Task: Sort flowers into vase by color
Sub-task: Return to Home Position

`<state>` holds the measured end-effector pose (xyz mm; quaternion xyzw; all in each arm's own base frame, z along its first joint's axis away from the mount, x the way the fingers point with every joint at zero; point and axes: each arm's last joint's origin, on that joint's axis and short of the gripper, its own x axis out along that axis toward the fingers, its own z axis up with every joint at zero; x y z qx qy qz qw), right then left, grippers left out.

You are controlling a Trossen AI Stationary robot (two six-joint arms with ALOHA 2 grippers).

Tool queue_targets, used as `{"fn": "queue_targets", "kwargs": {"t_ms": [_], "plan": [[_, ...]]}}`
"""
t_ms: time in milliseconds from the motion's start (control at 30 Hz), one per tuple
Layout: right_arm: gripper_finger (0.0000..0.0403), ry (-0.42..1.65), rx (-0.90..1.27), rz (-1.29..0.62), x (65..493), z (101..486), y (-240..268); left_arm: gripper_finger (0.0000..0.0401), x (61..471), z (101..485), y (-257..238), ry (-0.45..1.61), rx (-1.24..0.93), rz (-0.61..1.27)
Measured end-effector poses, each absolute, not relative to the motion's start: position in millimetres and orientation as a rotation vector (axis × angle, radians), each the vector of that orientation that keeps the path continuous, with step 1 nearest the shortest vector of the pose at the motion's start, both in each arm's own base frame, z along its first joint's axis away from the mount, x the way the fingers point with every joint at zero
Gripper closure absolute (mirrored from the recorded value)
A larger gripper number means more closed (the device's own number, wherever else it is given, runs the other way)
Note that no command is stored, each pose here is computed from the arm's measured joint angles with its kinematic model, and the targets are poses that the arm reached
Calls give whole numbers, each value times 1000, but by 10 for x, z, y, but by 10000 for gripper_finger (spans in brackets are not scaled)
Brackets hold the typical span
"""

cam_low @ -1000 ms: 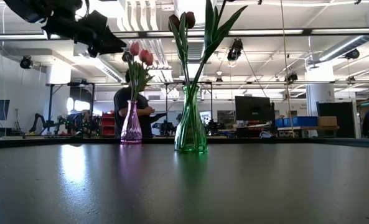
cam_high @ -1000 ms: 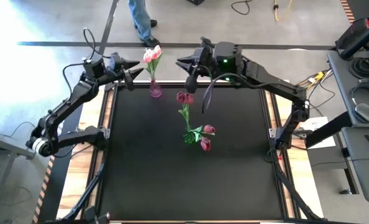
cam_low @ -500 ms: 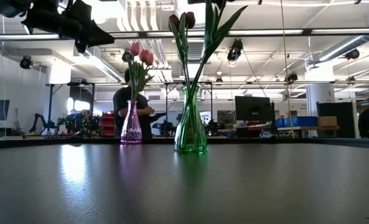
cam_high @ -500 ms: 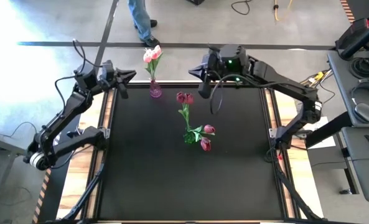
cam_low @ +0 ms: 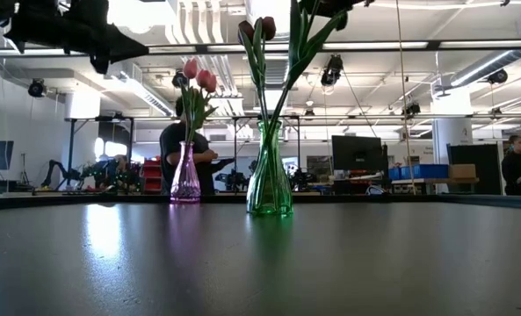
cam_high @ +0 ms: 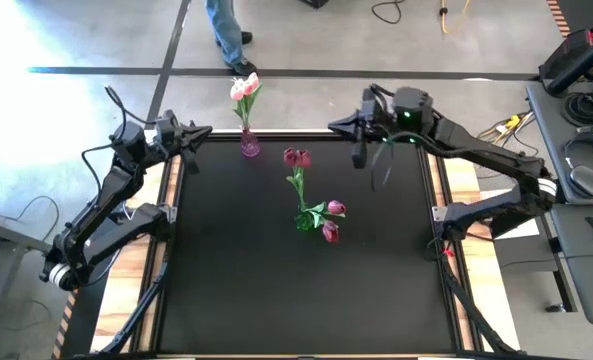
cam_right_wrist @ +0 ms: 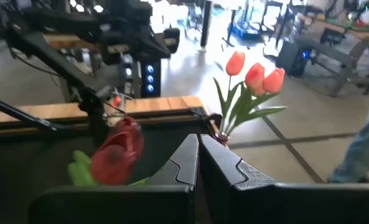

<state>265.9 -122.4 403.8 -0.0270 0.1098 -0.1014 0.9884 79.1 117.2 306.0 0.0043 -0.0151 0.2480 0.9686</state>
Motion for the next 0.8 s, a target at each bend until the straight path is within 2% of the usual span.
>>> {"fn": "queue_targets", "kwargs": {"t_ms": [500,800], "plan": [[394,156,10,-255,1862,3376,-983,401,708,2897,1005,-76,7,486],[394,118,85,-324,1472,2968,-859,401,643,2588,863,-67,-49,453]]}}
